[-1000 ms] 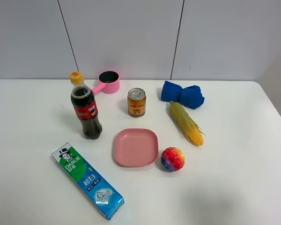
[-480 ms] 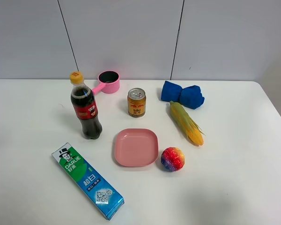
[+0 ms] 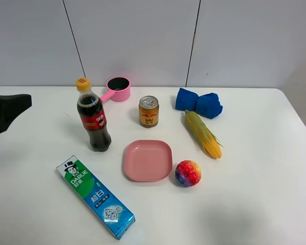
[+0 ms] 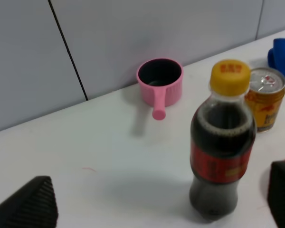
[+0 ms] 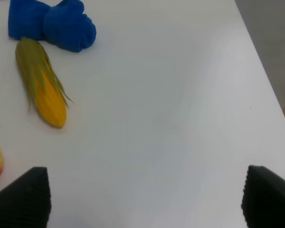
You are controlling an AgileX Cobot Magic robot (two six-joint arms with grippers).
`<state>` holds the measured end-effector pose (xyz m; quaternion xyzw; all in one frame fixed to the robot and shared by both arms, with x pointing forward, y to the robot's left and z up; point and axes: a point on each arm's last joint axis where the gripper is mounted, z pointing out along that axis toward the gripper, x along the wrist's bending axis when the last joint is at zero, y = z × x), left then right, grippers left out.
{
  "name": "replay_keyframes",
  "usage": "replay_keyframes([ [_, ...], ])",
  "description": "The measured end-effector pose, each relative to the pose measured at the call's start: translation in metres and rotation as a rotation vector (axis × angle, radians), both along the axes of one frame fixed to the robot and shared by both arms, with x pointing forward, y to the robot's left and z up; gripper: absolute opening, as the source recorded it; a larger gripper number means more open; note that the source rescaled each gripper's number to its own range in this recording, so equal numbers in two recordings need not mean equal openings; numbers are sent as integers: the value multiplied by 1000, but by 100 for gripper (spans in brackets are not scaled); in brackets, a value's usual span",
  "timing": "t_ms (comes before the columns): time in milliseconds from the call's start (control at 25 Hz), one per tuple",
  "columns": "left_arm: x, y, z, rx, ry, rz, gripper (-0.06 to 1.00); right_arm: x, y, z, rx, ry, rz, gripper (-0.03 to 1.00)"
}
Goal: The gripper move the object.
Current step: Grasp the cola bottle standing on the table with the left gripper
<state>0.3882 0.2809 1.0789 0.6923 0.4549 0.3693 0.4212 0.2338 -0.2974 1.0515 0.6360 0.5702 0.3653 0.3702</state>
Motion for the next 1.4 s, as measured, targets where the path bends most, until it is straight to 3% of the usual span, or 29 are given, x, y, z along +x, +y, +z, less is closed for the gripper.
replay_keyframes([
  [160, 0, -1, -14, -19, -27, 11, 100, 0, 0, 0, 0, 0, 0, 100],
  [360, -3, -13, -24, -68, -24, -64, 100, 0, 0, 0, 0, 0, 0, 100],
  [520, -5, -18, -34, -47, -13, -91, 100, 0, 0, 0, 0, 0, 0, 100],
  [680, -4, -14, -36, 5, -28, -55, 100, 0, 0, 0, 0, 0, 0, 100],
  [800, -2, -13, -39, -52, 14, -24, 100, 0, 0, 0, 0, 0, 0, 100],
  [1120, 14, -5, -53, -37, 95, 96, 100, 0, 0, 0, 0, 0, 0, 100],
  [1400, 21, 2, -46, -190, 30, 240, 100, 0, 0, 0, 0, 0, 0, 100],
])
